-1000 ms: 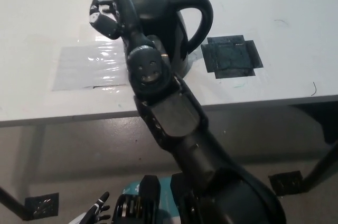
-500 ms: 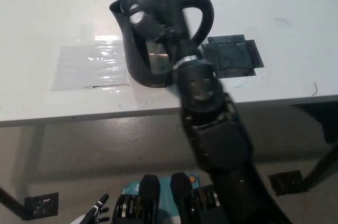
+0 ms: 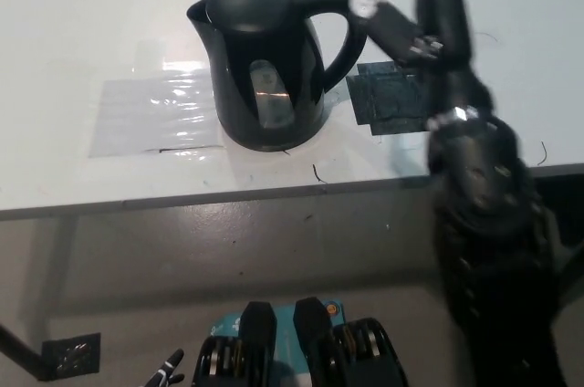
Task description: The robot uses its right hand to push down on the lid of a kettle kept in the middle of the desk to close it
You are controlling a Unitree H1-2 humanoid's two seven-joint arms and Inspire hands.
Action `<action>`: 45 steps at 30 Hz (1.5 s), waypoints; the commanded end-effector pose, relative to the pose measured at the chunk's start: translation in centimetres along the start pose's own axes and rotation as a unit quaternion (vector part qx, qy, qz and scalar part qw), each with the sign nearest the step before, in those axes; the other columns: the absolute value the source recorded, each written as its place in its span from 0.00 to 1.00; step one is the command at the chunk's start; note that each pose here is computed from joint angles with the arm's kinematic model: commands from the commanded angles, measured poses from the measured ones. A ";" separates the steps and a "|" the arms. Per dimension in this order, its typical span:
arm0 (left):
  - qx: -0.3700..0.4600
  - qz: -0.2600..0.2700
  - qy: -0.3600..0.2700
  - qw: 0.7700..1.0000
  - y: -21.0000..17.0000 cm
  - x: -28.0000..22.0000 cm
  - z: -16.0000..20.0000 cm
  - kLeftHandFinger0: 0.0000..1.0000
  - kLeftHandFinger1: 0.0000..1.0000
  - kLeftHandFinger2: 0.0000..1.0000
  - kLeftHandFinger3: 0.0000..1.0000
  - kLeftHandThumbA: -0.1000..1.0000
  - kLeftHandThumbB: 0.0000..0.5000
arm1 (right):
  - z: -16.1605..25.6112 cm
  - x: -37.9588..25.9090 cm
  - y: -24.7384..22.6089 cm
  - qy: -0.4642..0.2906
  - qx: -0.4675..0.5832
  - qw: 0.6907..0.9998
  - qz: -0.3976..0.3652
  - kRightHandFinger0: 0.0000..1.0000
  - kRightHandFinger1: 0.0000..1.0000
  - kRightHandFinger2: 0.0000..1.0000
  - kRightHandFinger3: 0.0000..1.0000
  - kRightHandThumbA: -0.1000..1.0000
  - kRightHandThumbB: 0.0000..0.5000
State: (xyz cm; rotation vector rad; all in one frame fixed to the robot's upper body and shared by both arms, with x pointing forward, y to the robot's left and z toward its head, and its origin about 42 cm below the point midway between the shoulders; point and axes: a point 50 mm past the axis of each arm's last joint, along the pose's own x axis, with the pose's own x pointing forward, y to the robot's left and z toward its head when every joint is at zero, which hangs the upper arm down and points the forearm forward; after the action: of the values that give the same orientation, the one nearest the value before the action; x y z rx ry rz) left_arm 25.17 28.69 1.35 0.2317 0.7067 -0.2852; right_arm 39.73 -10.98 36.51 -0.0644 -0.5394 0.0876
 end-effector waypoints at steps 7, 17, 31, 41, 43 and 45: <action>-0.006 0.059 -0.027 0.998 4.7 -2.3 0.2 1.00 1.00 1.00 1.00 1.00 0.18 | 6.7 -22.5 -7.1 -0.137 0.046 0.980 0.135 1.00 1.00 1.00 1.00 0.39 0.28; -0.015 0.066 -0.039 0.997 5.2 -2.2 0.8 1.00 1.00 1.00 1.00 1.00 0.20 | 1.8 -29.9 -11.0 0.063 -0.070 0.994 0.056 0.98 1.00 1.00 1.00 0.51 0.33; -0.013 0.065 -0.047 0.997 5.4 -1.8 2.1 1.00 1.00 1.00 1.00 1.00 0.16 | -14.0 -34.7 -16.3 0.247 -0.107 0.959 -0.088 0.88 1.00 1.00 1.00 0.44 0.23; -0.004 0.079 -0.081 0.994 7.5 -0.4 5.8 1.00 1.00 1.00 1.00 1.00 0.16 | -20.6 -31.4 -19.1 0.263 -0.074 0.954 -0.119 0.98 1.00 1.00 1.00 0.58 0.24; -0.006 0.076 -0.085 0.993 7.5 -0.1 6.1 1.00 1.00 1.00 1.00 1.00 0.16 | -21.2 -31.1 -19.8 0.267 -0.078 0.952 -0.127 0.96 1.00 1.00 1.00 0.52 0.19; -0.006 0.074 -0.089 0.993 7.4 0.0 6.2 1.00 1.00 1.00 1.00 1.00 0.18 | -21.9 -31.1 -20.2 0.276 -0.078 0.950 -0.127 0.95 1.00 1.00 1.00 0.44 0.11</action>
State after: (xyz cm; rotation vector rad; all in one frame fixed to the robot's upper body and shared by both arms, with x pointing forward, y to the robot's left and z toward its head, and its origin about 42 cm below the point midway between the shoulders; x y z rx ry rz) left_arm 29.99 32.39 5.05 0.2297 0.5872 -0.1651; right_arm 24.13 -33.44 2.52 -0.1917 0.1606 -0.1980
